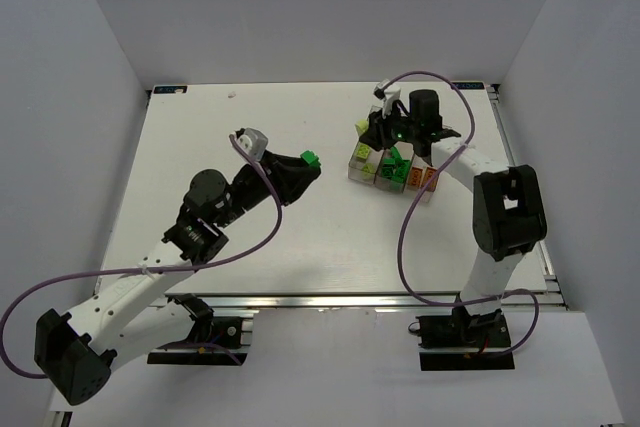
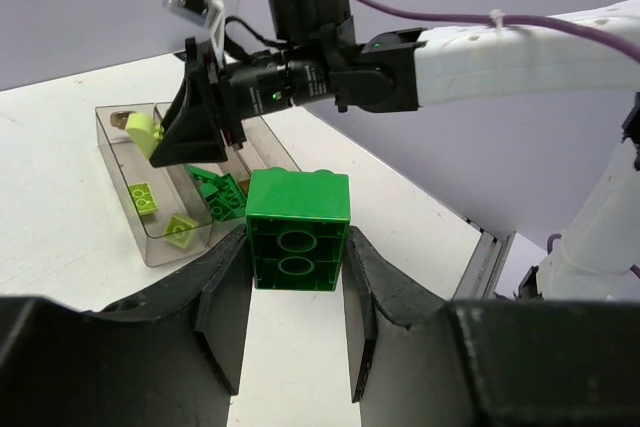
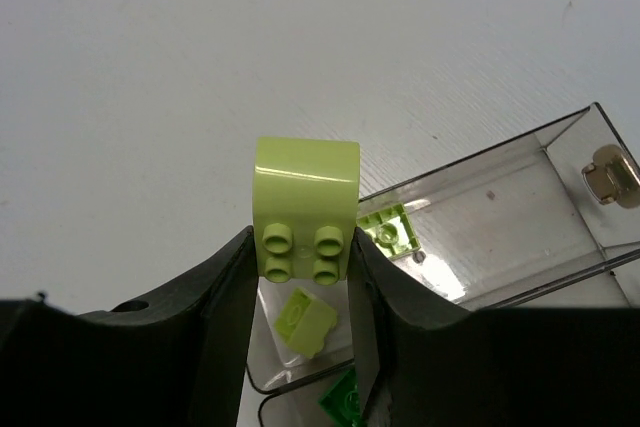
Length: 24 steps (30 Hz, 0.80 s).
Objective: Sort the legos into containers by color
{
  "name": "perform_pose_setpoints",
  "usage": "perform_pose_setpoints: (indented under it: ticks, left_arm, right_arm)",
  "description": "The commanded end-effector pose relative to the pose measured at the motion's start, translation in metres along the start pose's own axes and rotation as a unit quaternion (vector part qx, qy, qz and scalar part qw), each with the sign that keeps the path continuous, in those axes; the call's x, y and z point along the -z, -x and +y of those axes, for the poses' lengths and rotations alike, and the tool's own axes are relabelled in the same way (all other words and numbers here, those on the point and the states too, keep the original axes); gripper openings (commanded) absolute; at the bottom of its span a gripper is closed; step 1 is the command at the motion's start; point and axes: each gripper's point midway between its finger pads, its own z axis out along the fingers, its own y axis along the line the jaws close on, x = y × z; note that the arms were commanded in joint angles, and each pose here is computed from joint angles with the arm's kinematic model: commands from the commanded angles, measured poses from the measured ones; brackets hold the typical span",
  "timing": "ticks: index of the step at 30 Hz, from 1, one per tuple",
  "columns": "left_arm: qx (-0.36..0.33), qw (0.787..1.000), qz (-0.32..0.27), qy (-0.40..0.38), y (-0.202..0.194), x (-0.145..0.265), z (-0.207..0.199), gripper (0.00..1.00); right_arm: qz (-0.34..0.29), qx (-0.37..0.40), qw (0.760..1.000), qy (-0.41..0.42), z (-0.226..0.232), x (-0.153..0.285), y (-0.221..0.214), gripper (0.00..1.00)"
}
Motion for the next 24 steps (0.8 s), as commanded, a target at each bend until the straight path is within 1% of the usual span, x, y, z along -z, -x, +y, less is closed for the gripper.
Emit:
perform_pose_setpoints:
  ticks: [1,2,5,7,8,10,11,14,16,19,20,22,23,24]
  left_arm:
    - [0.003,1.000,-0.018,-0.005,0.016,0.002,-0.001,0.00]
    - [0.003,1.000,-0.019,-0.007,0.016,0.002,-0.001,0.00]
    - [0.005,1.000,-0.021,-0.006,0.017,0.002,0.002,0.00]
    - [0.005,1.000,-0.020,-0.004,0.015,0.001,0.004,0.00]
    - [0.005,1.000,-0.018,-0.004,0.014,0.001,0.005,0.00]
    - [0.006,1.000,-0.018,-0.005,0.014,0.001,0.005,0.00]
    - [0.007,1.000,-0.017,-0.003,0.013,0.000,0.006,0.00]
    - [0.008,1.000,-0.017,-0.001,0.014,0.000,0.009,0.00]
    - [0.008,1.000,-0.016,-0.005,0.013,0.000,0.008,0.00]
    - [0.009,1.000,-0.012,-0.009,0.011,-0.002,0.007,0.00]
    - [0.011,1.000,-0.011,-0.012,0.011,-0.002,0.006,0.00]
    - [0.012,1.000,-0.009,-0.014,0.009,-0.003,0.006,0.00]
    - [0.013,1.000,-0.004,-0.017,0.007,-0.003,0.006,0.00]
    - [0.014,1.000,-0.003,-0.018,0.006,-0.004,0.006,0.00]
  right_arm:
    - [0.004,0.022,0.999,-0.035,-0.021,-0.004,0.010,0.00]
    - [0.003,0.023,0.999,-0.038,-0.024,-0.006,0.014,0.00]
    - [0.023,0.012,0.998,-0.050,-0.033,-0.013,0.001,0.00]
    - [0.034,0.008,0.998,-0.060,-0.039,-0.016,-0.008,0.06]
    - [0.041,0.005,0.997,-0.063,-0.040,-0.017,-0.013,0.14]
    - [0.048,0.005,0.996,-0.074,-0.046,-0.017,-0.017,0.24]
    - [0.052,0.003,0.996,-0.074,-0.046,-0.018,-0.020,0.31]
    - [0.061,-0.002,0.995,-0.076,-0.049,-0.019,-0.028,0.39]
    - [0.062,-0.006,0.995,-0.076,-0.051,-0.018,-0.030,0.40]
    - [0.061,-0.010,0.995,-0.075,-0.052,-0.016,-0.029,0.46]
    - [0.061,-0.011,0.995,-0.075,-0.052,-0.015,-0.029,0.49]
    - [0.057,-0.016,0.996,-0.073,-0.052,-0.011,-0.026,0.52]
    - [0.056,-0.018,0.996,-0.073,-0.052,-0.009,-0.025,0.57]
    - [0.049,-0.018,0.996,-0.071,-0.050,-0.005,-0.019,0.61]
